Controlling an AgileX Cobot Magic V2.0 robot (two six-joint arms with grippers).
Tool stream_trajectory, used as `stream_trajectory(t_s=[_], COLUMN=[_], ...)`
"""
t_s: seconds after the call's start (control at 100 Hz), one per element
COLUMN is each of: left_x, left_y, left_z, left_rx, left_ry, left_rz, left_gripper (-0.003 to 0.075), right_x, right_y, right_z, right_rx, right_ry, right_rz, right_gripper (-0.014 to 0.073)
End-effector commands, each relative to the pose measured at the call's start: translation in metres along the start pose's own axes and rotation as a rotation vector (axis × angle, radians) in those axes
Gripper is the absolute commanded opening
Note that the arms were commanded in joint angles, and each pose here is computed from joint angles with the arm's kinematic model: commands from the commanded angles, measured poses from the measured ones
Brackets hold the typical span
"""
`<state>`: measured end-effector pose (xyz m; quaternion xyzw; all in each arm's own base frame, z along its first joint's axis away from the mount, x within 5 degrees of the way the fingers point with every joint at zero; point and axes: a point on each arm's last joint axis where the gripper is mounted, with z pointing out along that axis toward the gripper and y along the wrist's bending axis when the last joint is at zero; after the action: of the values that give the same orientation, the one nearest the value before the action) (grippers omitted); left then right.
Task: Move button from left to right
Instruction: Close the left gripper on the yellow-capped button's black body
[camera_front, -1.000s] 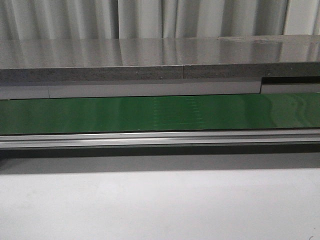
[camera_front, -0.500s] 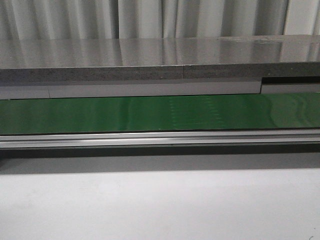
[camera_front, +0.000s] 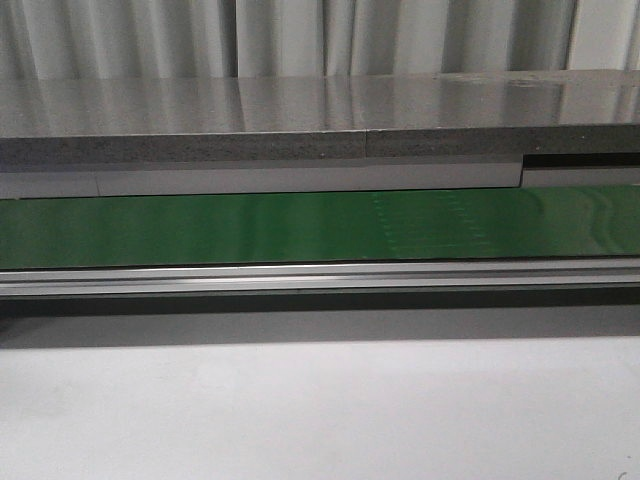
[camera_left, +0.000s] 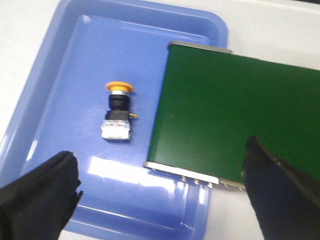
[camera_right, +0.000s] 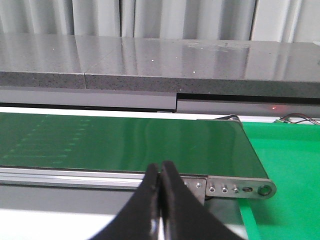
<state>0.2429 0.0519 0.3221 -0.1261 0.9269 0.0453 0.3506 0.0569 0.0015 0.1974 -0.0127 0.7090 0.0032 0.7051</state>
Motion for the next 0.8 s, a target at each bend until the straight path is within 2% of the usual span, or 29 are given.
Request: stream_trajectory(t_s=[0.0, 0.16, 0.35, 0.55, 0.79], left_x=[-0.028, -0.050, -0.063, -0.065, -0.053], left_y=[0.012, 0.027, 0.036, 0.039, 0.040], left_z=[0.005, 0.046, 0.094, 0.133, 0.166], left_rx=[-0.029, -0.066, -0.085, -0.097, -0.098], left_ry=[-0.079, -0.015, 0.074, 0.157, 0.247], left_rz=[-0.039, -0.075, -0.087, -0.074, -0.073], left_gripper=[0.0641, 0.0641, 0.0641, 0.0641, 0.0641], right_x=[-0.014, -0.014, -0.014, -0.014, -0.014], right_y=[-0.001, -0.001, -0.001, -0.001, -0.001], right_z=[-0.003, -0.003, -0.003, -0.003, -0.003], right_rx=[0.009, 0.009, 0.009, 0.009, 0.009], right_ry=[-0.121, -0.121, -0.121, -0.121, -0.121], right_rz=[-0.007, -0.007, -0.007, -0.007, -0.007], right_gripper=[-0.0068, -0.0068, -0.0068, -0.0068, -0.0068])
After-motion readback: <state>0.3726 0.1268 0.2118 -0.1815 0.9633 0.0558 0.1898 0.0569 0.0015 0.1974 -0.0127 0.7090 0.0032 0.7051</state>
